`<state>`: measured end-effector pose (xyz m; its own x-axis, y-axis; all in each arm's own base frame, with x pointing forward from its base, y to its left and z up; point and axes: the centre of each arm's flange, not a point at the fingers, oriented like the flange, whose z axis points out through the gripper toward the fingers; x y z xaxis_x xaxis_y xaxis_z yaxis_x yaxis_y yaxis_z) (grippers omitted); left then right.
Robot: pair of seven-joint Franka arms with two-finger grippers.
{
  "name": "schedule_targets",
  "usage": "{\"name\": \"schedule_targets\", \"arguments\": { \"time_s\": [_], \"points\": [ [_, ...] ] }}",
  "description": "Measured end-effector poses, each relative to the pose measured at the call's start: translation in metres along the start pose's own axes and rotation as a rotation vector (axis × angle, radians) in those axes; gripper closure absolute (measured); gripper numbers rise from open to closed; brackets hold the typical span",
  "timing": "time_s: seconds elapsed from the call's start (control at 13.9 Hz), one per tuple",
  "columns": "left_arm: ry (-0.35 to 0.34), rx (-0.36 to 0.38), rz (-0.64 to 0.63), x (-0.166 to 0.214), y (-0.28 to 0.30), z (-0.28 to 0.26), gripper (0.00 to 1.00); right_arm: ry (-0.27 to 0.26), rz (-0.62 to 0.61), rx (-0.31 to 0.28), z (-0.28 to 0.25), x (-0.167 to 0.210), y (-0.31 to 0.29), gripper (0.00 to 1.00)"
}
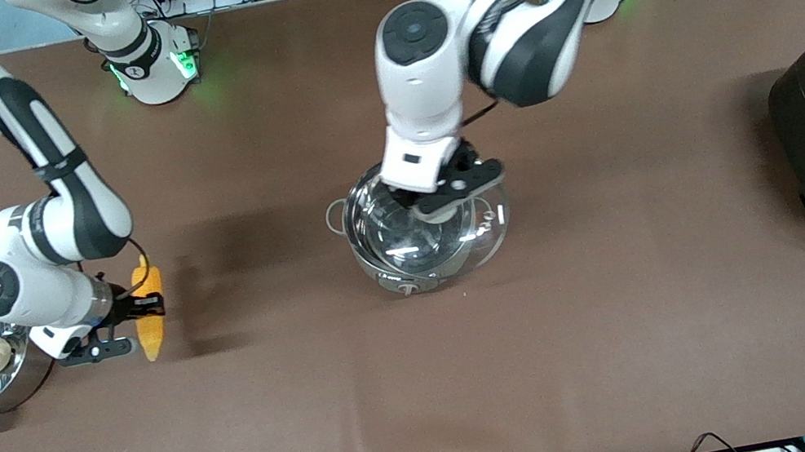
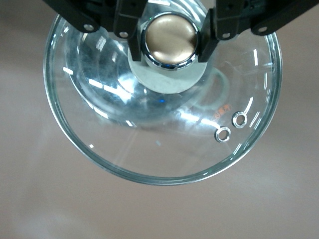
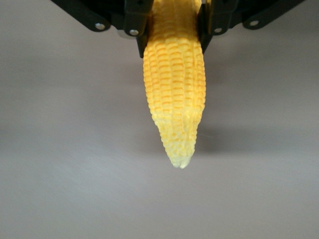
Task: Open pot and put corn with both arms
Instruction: 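Lift the lid aside with the left gripper while the right gripper carries corn, then lower the corn into the pot and open the right gripper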
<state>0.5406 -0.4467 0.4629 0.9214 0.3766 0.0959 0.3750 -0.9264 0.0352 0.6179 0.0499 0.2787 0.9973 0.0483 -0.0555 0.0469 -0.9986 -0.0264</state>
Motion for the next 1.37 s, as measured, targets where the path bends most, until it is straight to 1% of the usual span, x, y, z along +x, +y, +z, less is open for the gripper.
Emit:
{"name": "schedule_targets", "arguments": {
  "time_s": [0.07, 0.14, 0.29, 0.36, 0.5, 0.65, 0.79, 0.94, 1.15, 1.22, 1.3, 1.37],
  "points": [
    [-0.006, 0.014, -0.046, 0.025, -0.019, -0.006, 0.5, 0.003, -0.017, -0.001, -0.016, 0.004, -0.031, 0.66],
    [-0.015, 0.035, -0.095, 0.052, -0.04, -0.004, 0.5, 0.014, -0.03, 0.0, -0.03, 0.007, -0.062, 0.66],
    [-0.047, 0.064, -0.205, 0.109, -0.088, 0.013, 0.5, 0.043, -0.011, 0.008, -0.05, 0.006, -0.127, 0.66],
    [-0.073, 0.07, -0.243, 0.139, -0.115, 0.025, 0.5, 0.057, 0.016, 0.015, -0.056, 0.0, -0.164, 0.67],
    [-0.118, 0.072, -0.267, 0.187, -0.167, 0.045, 0.5, 0.08, 0.098, 0.034, -0.068, -0.02, -0.246, 0.67],
    [-0.157, 0.089, -0.259, 0.213, -0.21, 0.066, 0.5, 0.092, 0.193, 0.07, -0.076, -0.048, -0.329, 0.67],
    [-0.188, 0.11, -0.246, 0.216, -0.23, 0.086, 0.5, 0.076, 0.236, 0.109, -0.074, -0.073, -0.392, 0.67],
    [-0.192, 0.11, -0.236, 0.207, -0.23, 0.104, 0.5, 0.062, 0.232, 0.109, -0.058, -0.088, -0.427, 0.67],
    [-0.158, 0.076, -0.225, 0.188, -0.232, 0.136, 0.5, 0.076, 0.254, 0.133, -0.027, -0.083, -0.449, 0.67],
    [-0.144, 0.063, -0.225, 0.181, -0.236, 0.147, 0.5, 0.077, 0.256, 0.135, -0.02, -0.079, -0.451, 0.61],
    [-0.132, 0.052, -0.225, 0.173, -0.24, 0.159, 0.5, 0.079, 0.258, 0.136, -0.016, -0.075, -0.452, 0.52],
    [-0.124, 0.045, -0.225, 0.167, -0.244, 0.169, 0.5, 0.082, 0.261, 0.138, -0.017, -0.073, -0.452, 0.41]
  ]
}}
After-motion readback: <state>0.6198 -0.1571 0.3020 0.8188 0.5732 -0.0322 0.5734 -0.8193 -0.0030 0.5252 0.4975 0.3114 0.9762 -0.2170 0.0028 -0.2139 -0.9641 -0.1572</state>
